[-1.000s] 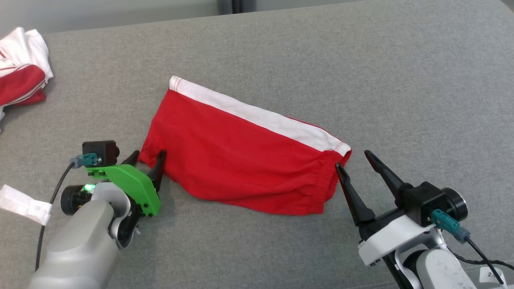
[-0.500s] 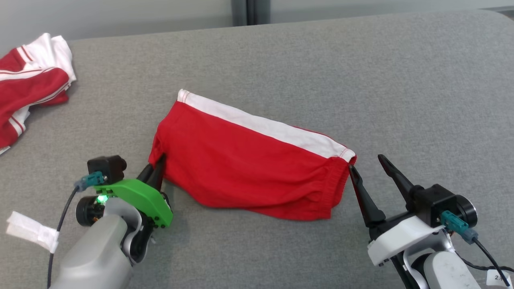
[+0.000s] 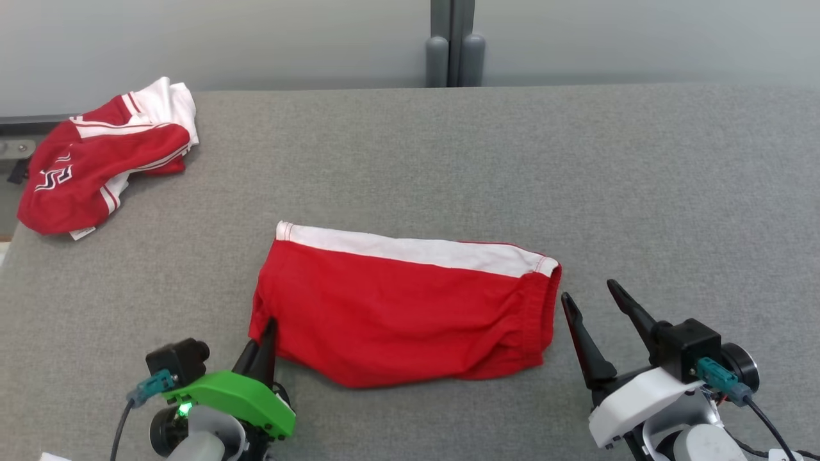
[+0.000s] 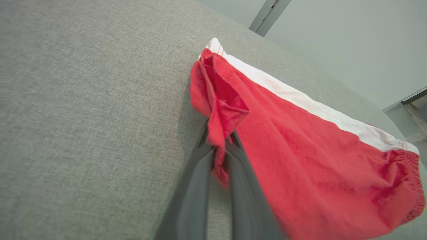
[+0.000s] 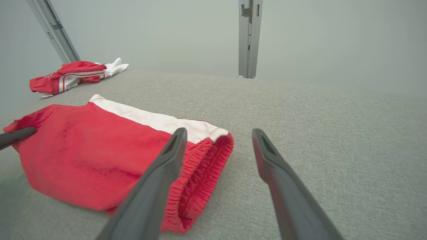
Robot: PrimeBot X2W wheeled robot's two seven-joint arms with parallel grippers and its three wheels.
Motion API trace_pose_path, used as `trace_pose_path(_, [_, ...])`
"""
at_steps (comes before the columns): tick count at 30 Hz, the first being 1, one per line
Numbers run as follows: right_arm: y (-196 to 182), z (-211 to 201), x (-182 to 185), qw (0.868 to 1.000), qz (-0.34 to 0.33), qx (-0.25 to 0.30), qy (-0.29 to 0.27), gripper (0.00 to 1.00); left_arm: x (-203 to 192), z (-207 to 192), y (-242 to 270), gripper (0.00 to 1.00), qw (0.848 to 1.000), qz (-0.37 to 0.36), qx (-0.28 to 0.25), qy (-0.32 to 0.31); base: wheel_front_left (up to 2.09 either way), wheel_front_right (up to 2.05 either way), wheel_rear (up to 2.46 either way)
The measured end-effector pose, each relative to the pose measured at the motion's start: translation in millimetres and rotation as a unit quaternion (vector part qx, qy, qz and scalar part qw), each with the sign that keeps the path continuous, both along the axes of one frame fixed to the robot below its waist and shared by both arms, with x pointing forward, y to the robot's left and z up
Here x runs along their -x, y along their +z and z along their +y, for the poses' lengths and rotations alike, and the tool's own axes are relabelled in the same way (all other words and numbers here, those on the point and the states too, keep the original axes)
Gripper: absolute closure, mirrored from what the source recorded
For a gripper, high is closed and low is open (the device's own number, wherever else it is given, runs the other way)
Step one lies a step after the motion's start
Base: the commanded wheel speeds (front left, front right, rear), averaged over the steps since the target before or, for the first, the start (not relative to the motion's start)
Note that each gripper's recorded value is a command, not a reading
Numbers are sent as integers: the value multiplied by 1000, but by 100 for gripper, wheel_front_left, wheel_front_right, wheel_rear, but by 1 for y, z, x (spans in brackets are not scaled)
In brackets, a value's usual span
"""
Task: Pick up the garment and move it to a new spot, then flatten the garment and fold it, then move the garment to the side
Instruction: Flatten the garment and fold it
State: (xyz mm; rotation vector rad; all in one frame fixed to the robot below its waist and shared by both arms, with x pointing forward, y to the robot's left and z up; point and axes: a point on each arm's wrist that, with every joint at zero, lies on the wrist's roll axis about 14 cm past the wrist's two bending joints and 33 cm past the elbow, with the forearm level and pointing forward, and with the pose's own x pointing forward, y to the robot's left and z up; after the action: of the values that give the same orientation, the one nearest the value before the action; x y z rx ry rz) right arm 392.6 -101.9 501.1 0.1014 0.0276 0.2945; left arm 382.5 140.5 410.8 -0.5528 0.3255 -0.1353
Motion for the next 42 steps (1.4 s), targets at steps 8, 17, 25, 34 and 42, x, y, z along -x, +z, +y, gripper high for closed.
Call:
trace_pose_path(8, [-2,4,4,1000,5,-6,5,0,17,2,-5,91,1000,4,3,17,0,0,0])
trace_pose_path(17, [-12,3,-3,999,32,12,5,0,-6,26,39,0,995,-81,-26,50,0,0,0])
trace_pose_path(25, [-34,15,-16,994,102,16,25,0,1,38,57,0,988,-121,-63,70,0,0,0])
trace_pose_path(34, [-73,39,-15,978,197,5,61,0,15,54,54,0,985,-119,-75,102,0,0,0])
trace_pose_path(42, [-92,60,-13,965,247,-6,91,19,17,62,52,0,983,-117,-81,118,0,0,0])
